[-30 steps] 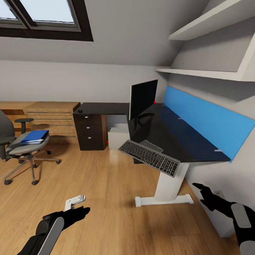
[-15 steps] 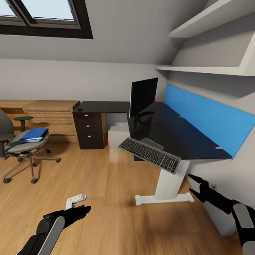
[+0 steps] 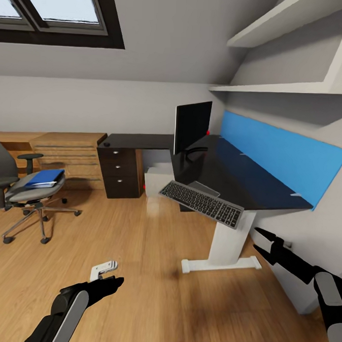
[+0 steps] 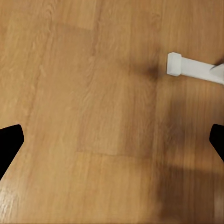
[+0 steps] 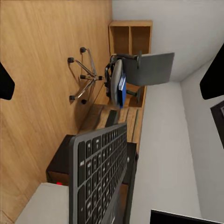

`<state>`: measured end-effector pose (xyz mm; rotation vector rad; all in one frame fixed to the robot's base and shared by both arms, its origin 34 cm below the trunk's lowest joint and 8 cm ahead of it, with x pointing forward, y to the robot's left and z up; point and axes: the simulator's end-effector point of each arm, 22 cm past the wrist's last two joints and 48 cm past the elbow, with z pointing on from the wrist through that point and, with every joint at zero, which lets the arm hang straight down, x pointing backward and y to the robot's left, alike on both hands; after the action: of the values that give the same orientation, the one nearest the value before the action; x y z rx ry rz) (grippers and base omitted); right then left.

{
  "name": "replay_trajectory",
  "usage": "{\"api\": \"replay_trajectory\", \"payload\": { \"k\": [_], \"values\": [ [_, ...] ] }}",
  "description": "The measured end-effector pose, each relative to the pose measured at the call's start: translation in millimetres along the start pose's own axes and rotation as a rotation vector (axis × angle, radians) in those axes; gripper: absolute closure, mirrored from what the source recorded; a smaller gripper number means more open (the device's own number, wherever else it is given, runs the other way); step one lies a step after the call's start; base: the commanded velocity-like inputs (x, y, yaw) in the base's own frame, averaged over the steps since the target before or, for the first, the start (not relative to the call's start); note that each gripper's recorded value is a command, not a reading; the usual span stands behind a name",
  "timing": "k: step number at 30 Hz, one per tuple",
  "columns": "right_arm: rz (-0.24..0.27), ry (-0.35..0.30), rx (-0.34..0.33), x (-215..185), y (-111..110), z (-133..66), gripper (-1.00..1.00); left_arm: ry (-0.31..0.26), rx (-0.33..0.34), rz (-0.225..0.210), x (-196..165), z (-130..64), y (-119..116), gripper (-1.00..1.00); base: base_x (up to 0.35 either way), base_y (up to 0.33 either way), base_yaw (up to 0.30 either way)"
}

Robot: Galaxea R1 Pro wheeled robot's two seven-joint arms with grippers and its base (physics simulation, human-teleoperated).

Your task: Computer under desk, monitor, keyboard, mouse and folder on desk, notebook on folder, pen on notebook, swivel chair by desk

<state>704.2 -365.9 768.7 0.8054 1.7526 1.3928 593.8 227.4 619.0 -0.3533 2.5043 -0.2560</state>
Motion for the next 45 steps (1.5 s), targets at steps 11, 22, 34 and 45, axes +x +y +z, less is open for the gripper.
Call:
{"api": "replay_trajectory", "payload": {
  "k": [11,22,34,45],
  "values": [
    [-0.122,-0.028,-0.052,-11,23,-2.6,-1.00,0.002,-0.001,0.002,15,16.0,6,-1.00,0.000,0.000,0.000],
    [-0.164,-0.036,-0.064,-9,16,-3.2,-1.00,0.002,-0.001,0.001,29,31.9,12,-1.00,0.000,0.000,0.000],
    [-0.158,-0.038,-0.074,-3,-7,-3.5,-1.00,0.002,-0.002,0.002,46,49.5,20,-1.00,0.000,0.000,0.000],
    [-0.159,-0.037,-0.077,4,-28,-3.8,-1.00,0.002,-0.002,0.002,62,65.6,27,-1.00,0.000,0.000,0.000]
  ]
}}
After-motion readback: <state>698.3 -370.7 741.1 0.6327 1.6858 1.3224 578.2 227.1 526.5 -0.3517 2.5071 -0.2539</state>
